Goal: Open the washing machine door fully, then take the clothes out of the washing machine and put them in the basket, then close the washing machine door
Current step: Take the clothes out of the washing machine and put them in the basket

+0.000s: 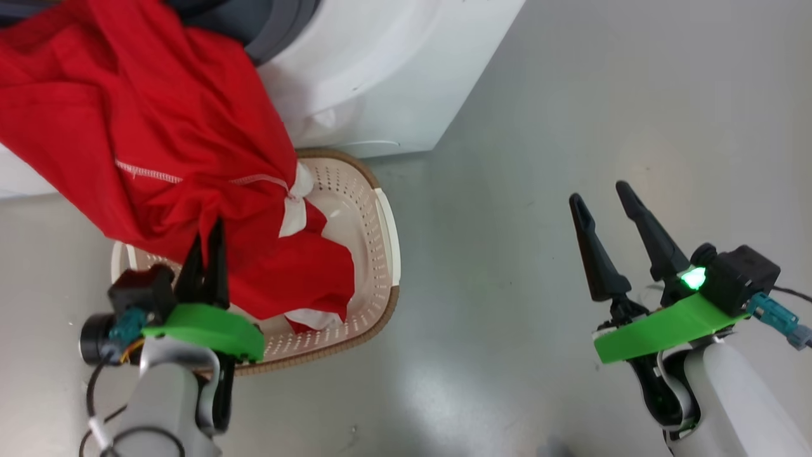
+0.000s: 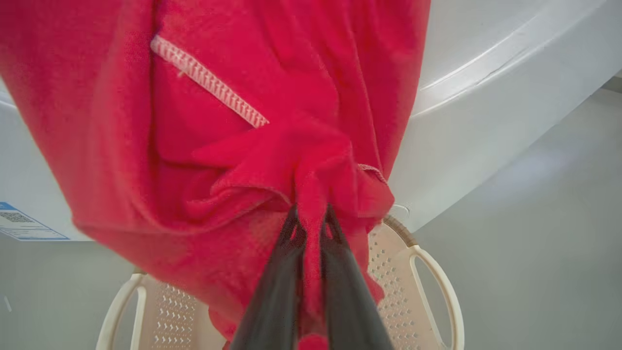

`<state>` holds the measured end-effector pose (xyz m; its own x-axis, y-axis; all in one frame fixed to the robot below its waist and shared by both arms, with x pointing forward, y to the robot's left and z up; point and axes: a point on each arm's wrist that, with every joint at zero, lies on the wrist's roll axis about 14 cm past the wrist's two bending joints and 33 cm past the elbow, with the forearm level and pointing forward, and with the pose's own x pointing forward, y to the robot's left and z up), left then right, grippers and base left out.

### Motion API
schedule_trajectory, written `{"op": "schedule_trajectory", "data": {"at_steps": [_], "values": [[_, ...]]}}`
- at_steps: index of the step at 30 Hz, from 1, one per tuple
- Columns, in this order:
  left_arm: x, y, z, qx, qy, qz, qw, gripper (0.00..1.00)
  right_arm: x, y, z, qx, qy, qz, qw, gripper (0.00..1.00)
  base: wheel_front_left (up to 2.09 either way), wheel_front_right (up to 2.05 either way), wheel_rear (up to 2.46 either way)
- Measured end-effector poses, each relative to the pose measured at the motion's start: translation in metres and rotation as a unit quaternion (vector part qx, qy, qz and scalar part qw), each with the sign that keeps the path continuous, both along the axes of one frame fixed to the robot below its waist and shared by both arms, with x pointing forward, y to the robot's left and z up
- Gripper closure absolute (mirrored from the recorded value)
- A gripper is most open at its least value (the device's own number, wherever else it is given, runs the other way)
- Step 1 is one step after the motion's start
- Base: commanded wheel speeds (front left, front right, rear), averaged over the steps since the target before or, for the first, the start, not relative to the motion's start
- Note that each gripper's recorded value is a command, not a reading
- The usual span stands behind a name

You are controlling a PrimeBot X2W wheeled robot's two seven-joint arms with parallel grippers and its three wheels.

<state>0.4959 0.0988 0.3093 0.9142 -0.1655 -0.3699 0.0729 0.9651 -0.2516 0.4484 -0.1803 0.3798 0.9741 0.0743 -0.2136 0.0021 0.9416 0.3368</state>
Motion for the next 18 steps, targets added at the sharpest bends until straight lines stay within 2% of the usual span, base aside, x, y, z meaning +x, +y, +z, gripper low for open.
{"op": "schedule_trajectory", "data": {"at_steps": [8,18], "values": [[-0.001,-0.015,-0.051,0.021,0.073,-0.039,0.996,1.00,0.009,-0.001,-0.012,-0.001,0.007,0.000,1.000,0.00,0.00,0.00,0.00],[-0.012,-0.030,-0.099,0.036,0.149,-0.084,0.985,1.00,0.015,-0.002,-0.029,-0.004,0.023,-0.001,1.000,0.00,0.00,0.00,0.00]]}}
